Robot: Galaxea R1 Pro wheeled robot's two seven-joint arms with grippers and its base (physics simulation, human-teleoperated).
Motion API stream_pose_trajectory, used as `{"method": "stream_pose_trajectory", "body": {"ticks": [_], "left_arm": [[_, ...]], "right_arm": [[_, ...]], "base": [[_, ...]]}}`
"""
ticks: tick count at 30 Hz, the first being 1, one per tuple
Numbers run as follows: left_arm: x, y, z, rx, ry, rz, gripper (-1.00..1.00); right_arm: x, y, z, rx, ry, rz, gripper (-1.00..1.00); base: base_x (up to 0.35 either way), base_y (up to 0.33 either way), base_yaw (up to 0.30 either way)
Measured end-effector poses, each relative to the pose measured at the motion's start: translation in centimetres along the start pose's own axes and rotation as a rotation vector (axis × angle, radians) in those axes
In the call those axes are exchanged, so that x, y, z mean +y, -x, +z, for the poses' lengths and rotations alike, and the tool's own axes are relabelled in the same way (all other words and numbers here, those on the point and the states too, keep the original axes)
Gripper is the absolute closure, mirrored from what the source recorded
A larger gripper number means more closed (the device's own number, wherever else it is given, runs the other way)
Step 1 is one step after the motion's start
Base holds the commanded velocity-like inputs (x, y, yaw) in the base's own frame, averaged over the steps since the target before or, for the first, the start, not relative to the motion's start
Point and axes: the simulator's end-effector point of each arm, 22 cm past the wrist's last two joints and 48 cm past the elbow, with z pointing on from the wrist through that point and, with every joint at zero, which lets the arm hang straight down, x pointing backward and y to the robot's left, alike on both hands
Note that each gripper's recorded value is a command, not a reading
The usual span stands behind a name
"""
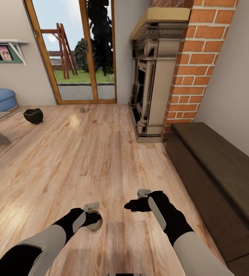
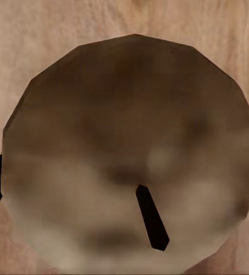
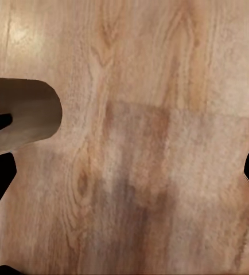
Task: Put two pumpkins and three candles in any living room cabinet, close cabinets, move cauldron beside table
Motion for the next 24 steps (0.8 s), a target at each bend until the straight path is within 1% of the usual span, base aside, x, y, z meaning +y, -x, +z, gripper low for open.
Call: {"method": "stream_pose_trajectory", "body": {"ticks": [3,8,14,21,24], "left_arm": [[-0.2,2.0,-1.1,-0.041,-0.008,0.005,1.00],[-0.4,4.3,-2.7,-0.091,-0.019,0.008,1.00],[-0.1,5.6,-4.3,-0.122,-0.014,0.006,1.00],[-0.7,7.0,-6.1,-0.160,-0.023,0.003,1.00],[-0.8,7.7,-7.0,-0.177,-0.030,-0.011,1.00]], "right_arm": [[0.3,0.6,-0.7,-0.016,-0.001,-0.006,-1.00],[0.7,1.6,-2.0,-0.045,-0.002,-0.015,-1.00],[1.3,2.6,-3.5,-0.075,-0.006,-0.033,-1.00],[2.0,3.8,-5.4,-0.112,-0.009,-0.049,-1.00],[2.4,4.3,-6.2,-0.128,-0.010,-0.056,-1.00]], "base": [[0.000,0.000,0.000],[0.000,0.000,0.000],[0.000,0.000,0.000],[0.000,0.000,0.000],[0.000,0.000,0.000]]}}
